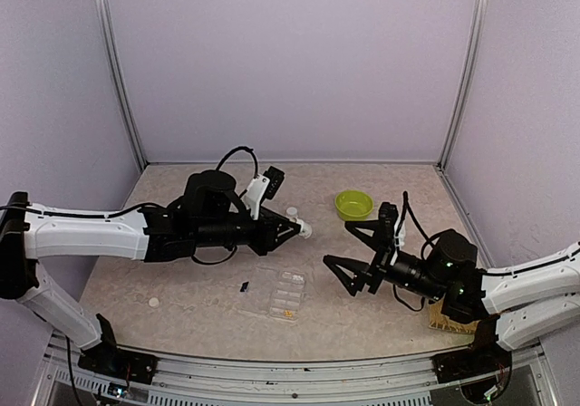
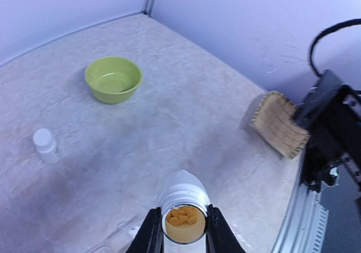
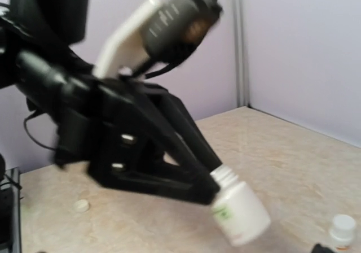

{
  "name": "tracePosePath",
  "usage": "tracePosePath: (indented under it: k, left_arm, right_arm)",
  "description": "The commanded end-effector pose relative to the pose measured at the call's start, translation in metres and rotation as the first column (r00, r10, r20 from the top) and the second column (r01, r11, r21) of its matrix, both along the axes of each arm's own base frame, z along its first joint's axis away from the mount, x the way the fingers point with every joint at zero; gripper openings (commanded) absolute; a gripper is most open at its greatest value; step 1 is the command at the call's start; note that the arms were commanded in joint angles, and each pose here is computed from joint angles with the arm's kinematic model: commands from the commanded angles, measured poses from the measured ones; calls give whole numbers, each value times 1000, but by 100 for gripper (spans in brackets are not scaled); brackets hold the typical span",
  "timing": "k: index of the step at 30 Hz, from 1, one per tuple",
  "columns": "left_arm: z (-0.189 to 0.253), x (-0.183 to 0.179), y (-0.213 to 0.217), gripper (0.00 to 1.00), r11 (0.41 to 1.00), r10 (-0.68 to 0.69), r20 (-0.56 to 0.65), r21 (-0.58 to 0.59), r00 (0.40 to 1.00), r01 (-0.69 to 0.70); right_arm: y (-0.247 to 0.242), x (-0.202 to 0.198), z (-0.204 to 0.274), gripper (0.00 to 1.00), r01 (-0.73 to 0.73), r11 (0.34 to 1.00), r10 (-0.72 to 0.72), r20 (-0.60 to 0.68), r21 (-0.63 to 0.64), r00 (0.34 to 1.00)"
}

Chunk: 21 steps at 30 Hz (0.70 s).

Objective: Sort the pills into containers
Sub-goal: Place the pill bottle at the center of the board.

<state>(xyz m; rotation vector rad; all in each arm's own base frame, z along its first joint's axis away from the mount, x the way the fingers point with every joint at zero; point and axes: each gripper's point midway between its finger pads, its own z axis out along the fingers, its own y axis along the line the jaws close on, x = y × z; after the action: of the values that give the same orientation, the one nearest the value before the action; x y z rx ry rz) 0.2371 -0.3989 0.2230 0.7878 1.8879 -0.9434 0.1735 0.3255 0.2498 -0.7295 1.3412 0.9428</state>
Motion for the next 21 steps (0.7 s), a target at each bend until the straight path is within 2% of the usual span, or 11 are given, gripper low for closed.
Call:
tracePosePath:
  k: [1, 6, 12, 21]
  left_arm:
    - [-44, 44, 32, 13, 967, 163, 10, 197, 987, -162]
    - [-77, 72, 51, 13, 916, 255, 26, 313, 967, -250]
    - [-108, 97, 63, 13, 865, 316, 48, 397, 948, -308]
    - [-150, 115, 66, 13, 827, 338, 23, 471, 941, -308]
  right_arm:
    - [-21, 10, -12, 100, 94, 995, -95, -39, -24, 995]
    - [-29, 9, -14, 100, 114, 993, -114, -45, -20, 992]
    - [-29, 9, -17, 100, 110, 994, -111, -53, -21, 992]
    - [-33, 7, -19, 100, 113, 993, -114, -55, -20, 992]
